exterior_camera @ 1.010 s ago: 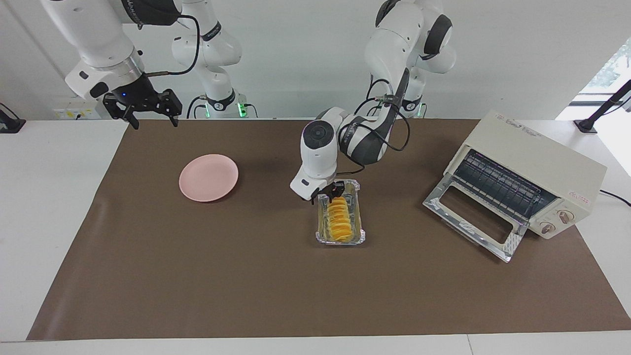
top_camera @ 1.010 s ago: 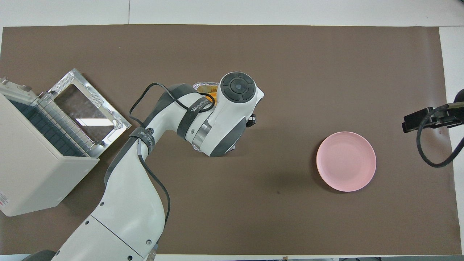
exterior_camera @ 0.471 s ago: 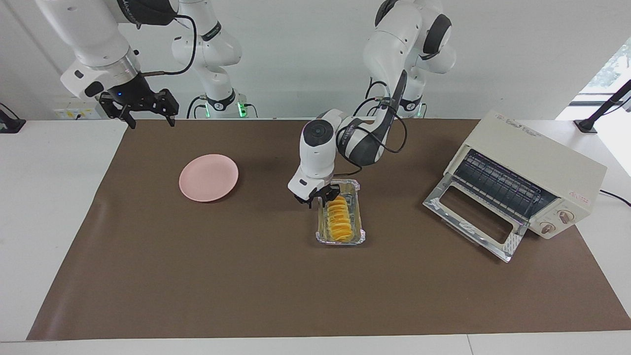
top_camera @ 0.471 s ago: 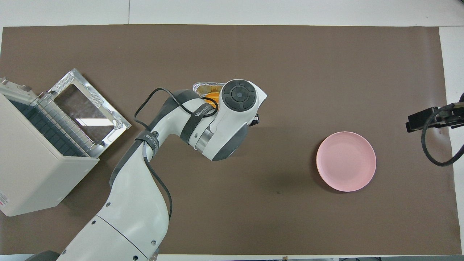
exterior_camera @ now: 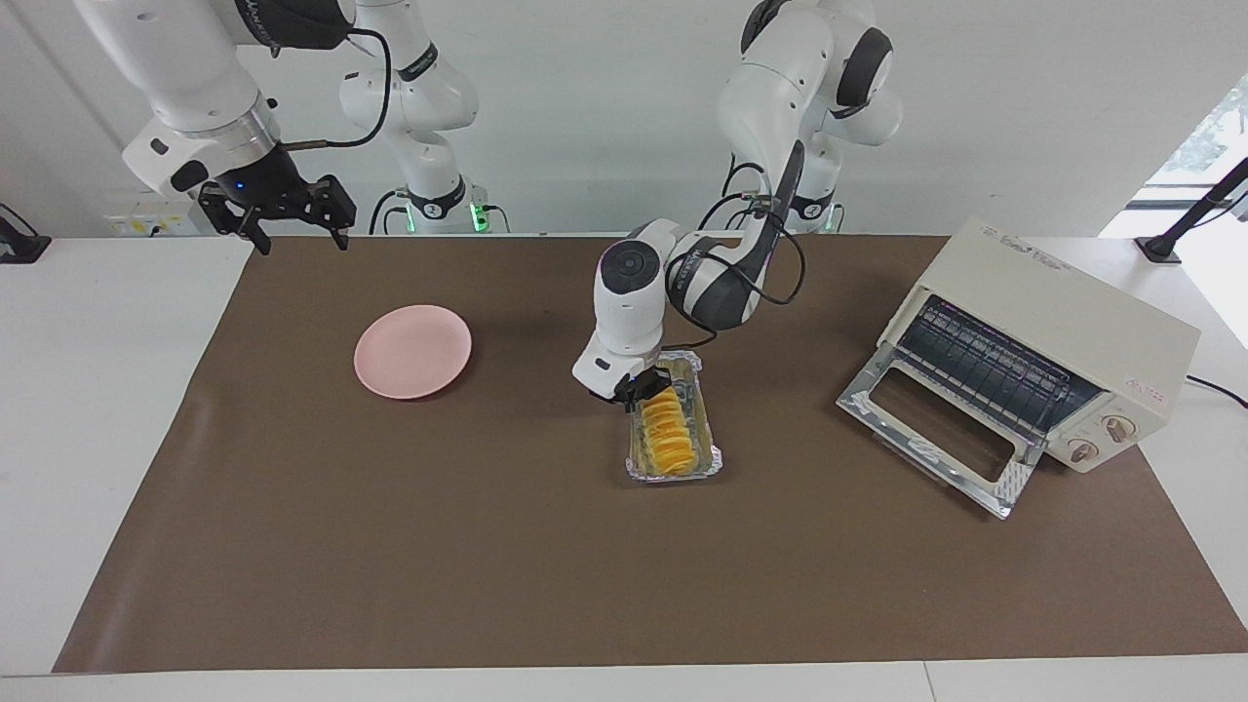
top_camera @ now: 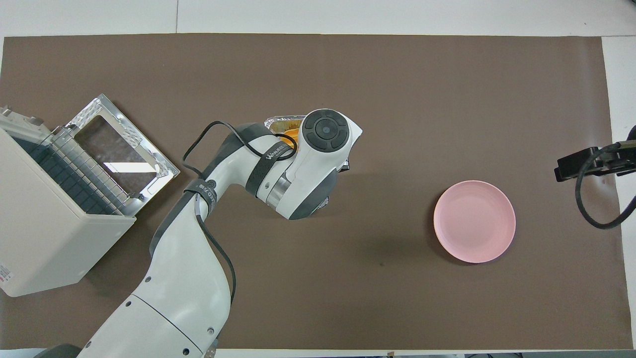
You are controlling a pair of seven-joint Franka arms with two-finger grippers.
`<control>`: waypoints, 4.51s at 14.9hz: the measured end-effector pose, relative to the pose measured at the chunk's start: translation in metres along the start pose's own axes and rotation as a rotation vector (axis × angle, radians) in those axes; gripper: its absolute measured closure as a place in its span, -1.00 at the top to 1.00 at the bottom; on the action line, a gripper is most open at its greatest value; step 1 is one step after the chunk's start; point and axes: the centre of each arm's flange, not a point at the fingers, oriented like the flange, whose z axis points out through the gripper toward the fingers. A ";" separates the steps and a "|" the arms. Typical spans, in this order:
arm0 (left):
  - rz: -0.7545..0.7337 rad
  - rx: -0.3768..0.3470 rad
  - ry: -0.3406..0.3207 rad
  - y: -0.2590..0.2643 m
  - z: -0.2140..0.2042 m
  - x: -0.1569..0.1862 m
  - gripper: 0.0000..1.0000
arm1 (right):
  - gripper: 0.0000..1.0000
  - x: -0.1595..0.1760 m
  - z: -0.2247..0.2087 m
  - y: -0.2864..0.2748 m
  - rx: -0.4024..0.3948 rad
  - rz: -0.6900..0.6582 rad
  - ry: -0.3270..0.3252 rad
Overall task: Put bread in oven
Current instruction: 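Lift the foil tray with the left gripper toward the oven door, then insert the foil tray into the oven with the left gripper, then release the tray and raise the left gripper above the oven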
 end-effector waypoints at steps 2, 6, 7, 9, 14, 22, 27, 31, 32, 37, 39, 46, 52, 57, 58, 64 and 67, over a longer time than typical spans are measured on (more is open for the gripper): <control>-0.027 0.019 -0.015 -0.003 -0.003 0.001 -0.97 | 1.00 0.000 0.000 0.000 0.000 0.000 0.000; -0.141 0.068 -0.007 -0.035 -0.042 0.034 -0.97 | 1.00 0.000 0.000 0.000 0.000 0.000 0.000; -0.168 0.080 -0.002 -0.047 -0.055 0.045 -0.97 | 1.00 0.000 0.000 0.000 0.000 0.000 0.000; -0.237 0.105 0.006 -0.078 -0.075 0.065 -0.97 | 1.00 0.000 0.000 0.000 0.000 0.000 0.000; -0.487 0.137 -0.028 -0.220 -0.137 0.109 -0.97 | 1.00 0.000 0.000 -0.002 0.000 -0.003 0.000; -0.732 0.174 -0.130 -0.385 -0.108 0.136 -0.97 | 1.00 0.000 0.000 -0.002 0.000 -0.003 0.000; -0.814 0.185 -0.156 -0.440 -0.097 0.132 -0.97 | 1.00 0.000 0.000 -0.002 0.000 -0.003 0.000; -0.874 0.233 -0.181 -0.470 -0.084 0.119 -0.97 | 1.00 0.000 0.000 -0.002 0.000 -0.003 0.000; -0.876 0.257 -0.178 -0.475 -0.080 0.116 -0.97 | 1.00 0.000 0.000 -0.002 0.000 -0.003 0.000; -0.880 0.273 -0.182 -0.482 -0.072 0.103 -0.97 | 1.00 0.000 0.000 -0.002 0.000 -0.003 0.000; -0.877 0.275 -0.192 -0.481 -0.068 0.099 -0.97 | 1.00 0.000 0.000 -0.002 0.000 -0.003 0.000; -0.845 0.276 -0.201 -0.469 -0.066 0.091 -0.97 | 1.00 0.000 0.000 -0.002 0.000 -0.003 0.000; -0.795 0.273 -0.186 -0.469 -0.067 0.093 0.00 | 1.00 0.000 0.000 -0.002 0.000 -0.003 0.000; -0.628 0.253 -0.093 -0.452 -0.078 0.105 1.00 | 1.00 0.000 0.000 -0.002 0.000 -0.003 0.000; -0.594 0.241 -0.064 -0.444 -0.082 0.108 1.00 | 1.00 0.000 0.000 -0.002 0.000 -0.003 0.000; -0.410 0.200 0.034 -0.368 -0.148 0.102 1.00 | 1.00 0.000 0.000 -0.002 0.000 -0.003 0.000; -0.311 0.162 0.051 -0.357 -0.200 0.081 1.00 | 1.00 0.000 0.000 -0.002 0.000 -0.003 0.000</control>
